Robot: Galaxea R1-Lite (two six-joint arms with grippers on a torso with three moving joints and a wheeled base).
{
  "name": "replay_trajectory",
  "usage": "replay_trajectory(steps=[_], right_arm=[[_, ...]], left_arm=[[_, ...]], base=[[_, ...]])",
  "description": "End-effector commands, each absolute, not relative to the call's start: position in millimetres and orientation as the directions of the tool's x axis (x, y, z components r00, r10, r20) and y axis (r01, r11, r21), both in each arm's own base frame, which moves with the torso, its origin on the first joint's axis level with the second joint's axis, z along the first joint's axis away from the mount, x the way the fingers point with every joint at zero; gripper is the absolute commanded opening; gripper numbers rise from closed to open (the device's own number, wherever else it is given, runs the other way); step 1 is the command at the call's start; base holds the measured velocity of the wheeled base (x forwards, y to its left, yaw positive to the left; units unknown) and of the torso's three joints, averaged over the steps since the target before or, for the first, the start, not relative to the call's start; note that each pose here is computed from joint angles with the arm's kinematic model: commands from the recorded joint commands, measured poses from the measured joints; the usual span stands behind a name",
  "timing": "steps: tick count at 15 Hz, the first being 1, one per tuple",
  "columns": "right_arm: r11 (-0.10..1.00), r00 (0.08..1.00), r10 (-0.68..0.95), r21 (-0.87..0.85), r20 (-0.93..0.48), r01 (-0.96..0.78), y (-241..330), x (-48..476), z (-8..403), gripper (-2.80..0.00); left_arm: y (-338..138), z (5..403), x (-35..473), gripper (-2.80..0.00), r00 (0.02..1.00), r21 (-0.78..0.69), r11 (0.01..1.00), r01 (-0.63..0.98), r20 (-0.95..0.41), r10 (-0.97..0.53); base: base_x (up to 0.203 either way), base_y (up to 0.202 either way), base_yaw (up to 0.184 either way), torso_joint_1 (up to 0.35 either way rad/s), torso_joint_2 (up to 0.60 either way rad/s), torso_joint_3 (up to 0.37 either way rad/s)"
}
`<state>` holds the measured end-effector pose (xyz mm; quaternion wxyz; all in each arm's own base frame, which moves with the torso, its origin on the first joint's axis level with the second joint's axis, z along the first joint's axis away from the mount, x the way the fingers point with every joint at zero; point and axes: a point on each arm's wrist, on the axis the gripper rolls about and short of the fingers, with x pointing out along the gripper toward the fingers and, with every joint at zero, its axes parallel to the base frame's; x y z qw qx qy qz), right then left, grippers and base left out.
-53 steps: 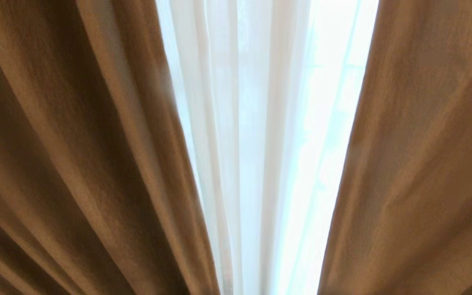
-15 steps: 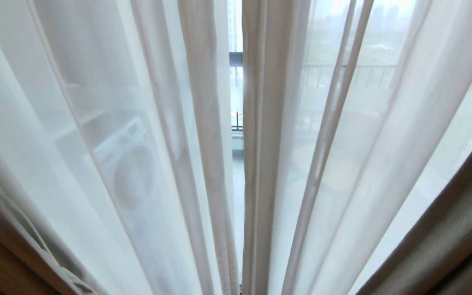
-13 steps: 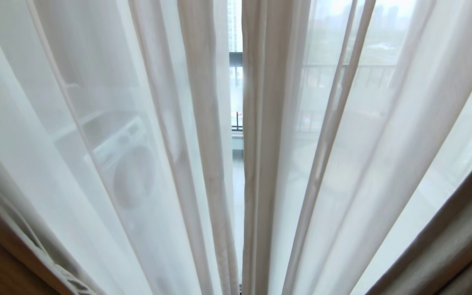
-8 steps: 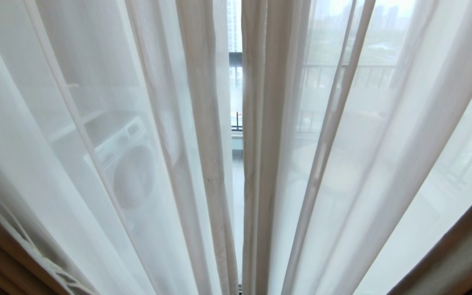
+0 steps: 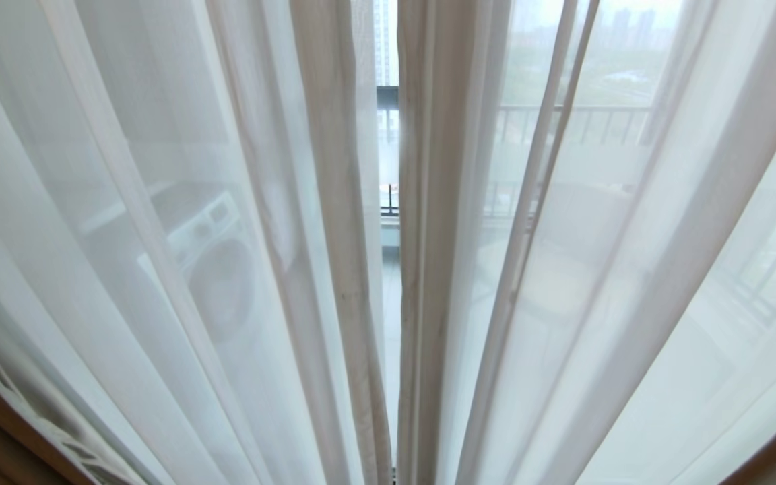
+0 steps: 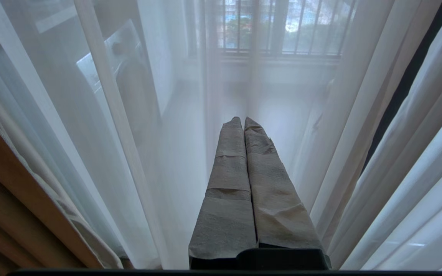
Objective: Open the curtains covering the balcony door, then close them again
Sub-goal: Pull the outer curtains open on both sides
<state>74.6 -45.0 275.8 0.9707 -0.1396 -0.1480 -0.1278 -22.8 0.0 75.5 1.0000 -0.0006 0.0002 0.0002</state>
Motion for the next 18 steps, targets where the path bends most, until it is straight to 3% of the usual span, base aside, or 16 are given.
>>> replay_trajectory(steps=[1,10,18], right_arm=[[0.948,0.94,-0.155,-0.222,0.303,0.227,-42,85,272,-2.8],[0.987,0.987,-0.024,-0.155,0.156,0.049,-14,106,230,-2.8],[0.987,0.994,0.11,-0.124,0.025,-0.106,3,50,141,-2.8]], left_arm=[[0,75,-23,-2.8,1.0,-0.001,1.0,0.0,0.0,0.0],[0,75,-23,-2.8,1.0,-0.002,1.0,-0.002,0.0,0.002],[0,75,-23,-2.8,1.0,-0.002,1.0,-0.002,0.0,0.002]], base=[[0.0,0.0,0.0,0.0,0.0,0.0],[0.0,0.0,0.0,0.0,0.0,0.0],[0.0,0.0,0.0,0.0,0.0,0.0]])
